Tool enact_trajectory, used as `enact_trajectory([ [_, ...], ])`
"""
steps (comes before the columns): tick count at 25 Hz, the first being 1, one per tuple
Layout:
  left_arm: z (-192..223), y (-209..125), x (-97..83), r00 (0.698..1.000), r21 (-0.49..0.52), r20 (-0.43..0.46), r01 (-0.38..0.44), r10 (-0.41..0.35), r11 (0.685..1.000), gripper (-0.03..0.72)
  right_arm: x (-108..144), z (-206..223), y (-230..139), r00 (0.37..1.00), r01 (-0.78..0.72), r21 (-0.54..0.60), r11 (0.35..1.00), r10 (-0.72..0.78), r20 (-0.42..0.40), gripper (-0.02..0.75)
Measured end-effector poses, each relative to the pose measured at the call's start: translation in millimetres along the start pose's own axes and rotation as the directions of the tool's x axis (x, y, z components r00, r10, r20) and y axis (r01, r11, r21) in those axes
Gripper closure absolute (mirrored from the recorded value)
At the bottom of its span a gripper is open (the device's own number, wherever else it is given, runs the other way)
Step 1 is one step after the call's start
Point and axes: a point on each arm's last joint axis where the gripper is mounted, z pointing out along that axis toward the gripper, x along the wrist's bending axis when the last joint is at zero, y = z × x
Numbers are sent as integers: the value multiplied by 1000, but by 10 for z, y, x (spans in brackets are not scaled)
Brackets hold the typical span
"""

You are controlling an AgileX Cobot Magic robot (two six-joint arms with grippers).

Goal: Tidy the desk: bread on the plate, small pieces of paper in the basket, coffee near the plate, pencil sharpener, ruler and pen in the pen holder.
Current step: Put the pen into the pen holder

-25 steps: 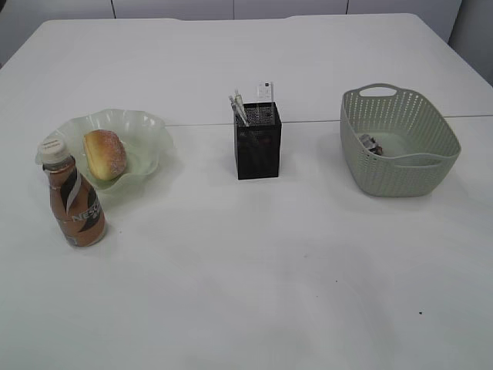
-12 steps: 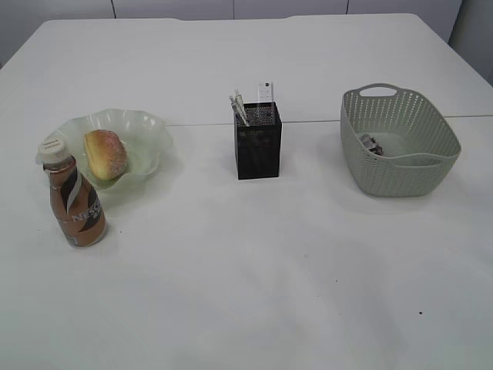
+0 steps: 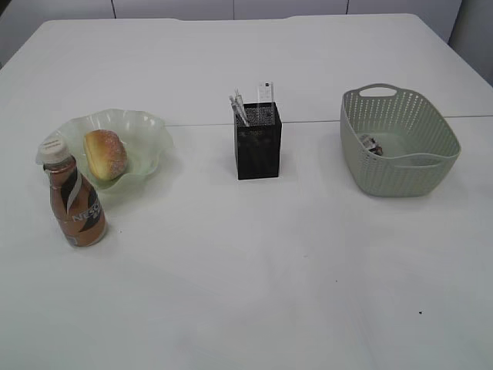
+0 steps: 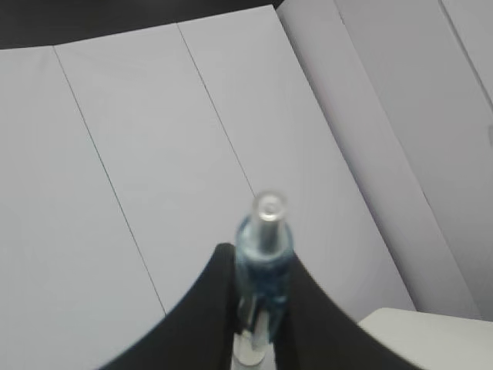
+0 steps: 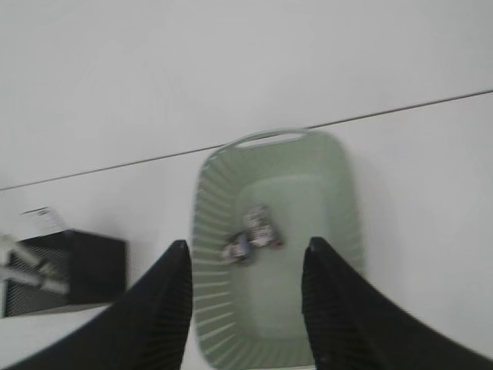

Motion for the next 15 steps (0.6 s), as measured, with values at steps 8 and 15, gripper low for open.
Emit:
enact_trajectory([
  [8, -5, -93, -16, 1000, 103, 15, 25, -27, 994, 608, -280, -383, 29, 926, 67, -80, 995, -32, 376, 363],
  [15, -19, -179, -45, 997, 199, 36, 63, -71, 978, 608, -455, -226, -322, 876, 62, 85, 994, -95, 474, 487],
])
